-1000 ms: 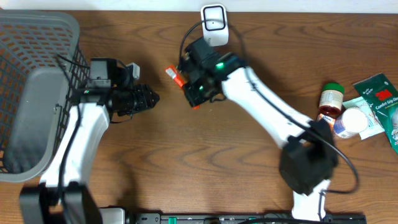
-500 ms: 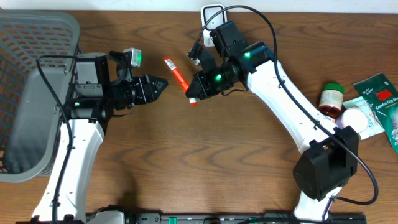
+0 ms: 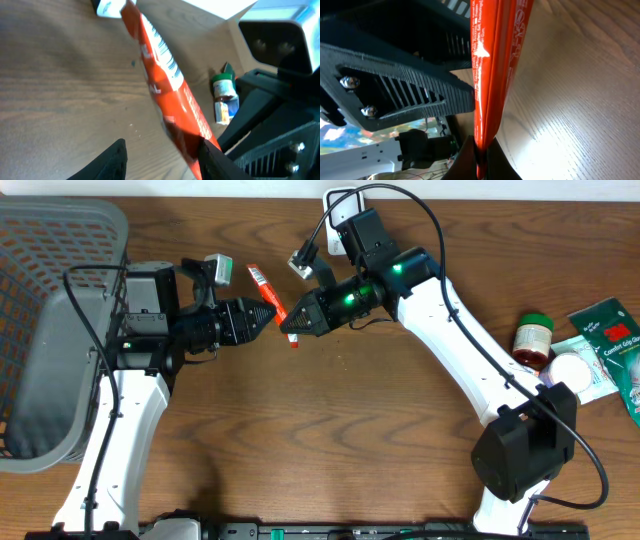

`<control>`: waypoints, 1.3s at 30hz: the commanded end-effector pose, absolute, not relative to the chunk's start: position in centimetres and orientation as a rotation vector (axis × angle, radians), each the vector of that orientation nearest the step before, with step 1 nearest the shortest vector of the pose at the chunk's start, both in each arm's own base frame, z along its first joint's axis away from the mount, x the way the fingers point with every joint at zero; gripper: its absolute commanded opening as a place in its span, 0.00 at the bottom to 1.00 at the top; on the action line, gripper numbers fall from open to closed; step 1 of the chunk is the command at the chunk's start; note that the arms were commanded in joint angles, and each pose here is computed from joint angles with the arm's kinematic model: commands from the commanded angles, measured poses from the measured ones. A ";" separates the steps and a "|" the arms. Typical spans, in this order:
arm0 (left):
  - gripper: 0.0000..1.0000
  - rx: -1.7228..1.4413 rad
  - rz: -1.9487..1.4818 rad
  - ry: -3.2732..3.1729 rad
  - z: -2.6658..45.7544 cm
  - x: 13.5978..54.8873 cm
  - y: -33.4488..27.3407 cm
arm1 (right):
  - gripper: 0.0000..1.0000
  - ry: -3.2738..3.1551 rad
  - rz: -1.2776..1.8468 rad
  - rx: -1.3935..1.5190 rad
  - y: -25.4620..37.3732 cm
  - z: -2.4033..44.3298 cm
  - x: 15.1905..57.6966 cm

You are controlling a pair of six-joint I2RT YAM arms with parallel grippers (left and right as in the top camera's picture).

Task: Scan the item barcode

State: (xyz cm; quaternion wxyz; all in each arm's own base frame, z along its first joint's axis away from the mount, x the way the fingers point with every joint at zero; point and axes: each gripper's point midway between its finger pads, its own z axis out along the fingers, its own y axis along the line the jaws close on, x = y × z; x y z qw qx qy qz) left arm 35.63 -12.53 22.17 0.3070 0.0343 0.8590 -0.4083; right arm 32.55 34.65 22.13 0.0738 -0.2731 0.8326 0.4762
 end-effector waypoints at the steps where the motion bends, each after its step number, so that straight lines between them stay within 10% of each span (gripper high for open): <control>1: 0.47 0.046 -1.120 2.268 22.3 35.9 -12.8 | 0.01 2.446 1.523 -0.874 35.4 23.1 31.6; 25: 0.39 0.110 -1.224 2.153 25.0 36.4 -13.8 | 0.01 2.318 1.561 -0.856 36.8 25.1 33.3; 30: 0.19 0.120 -1.219 2.138 25.2 36.6 -13.8 | 0.01 2.319 1.561 -0.855 36.8 25.1 33.3; 39: 0.14 0.096 -1.179 2.146 24.9 37.0 -13.4 | 0.01 2.319 1.556 -0.841 36.4 25.1 33.7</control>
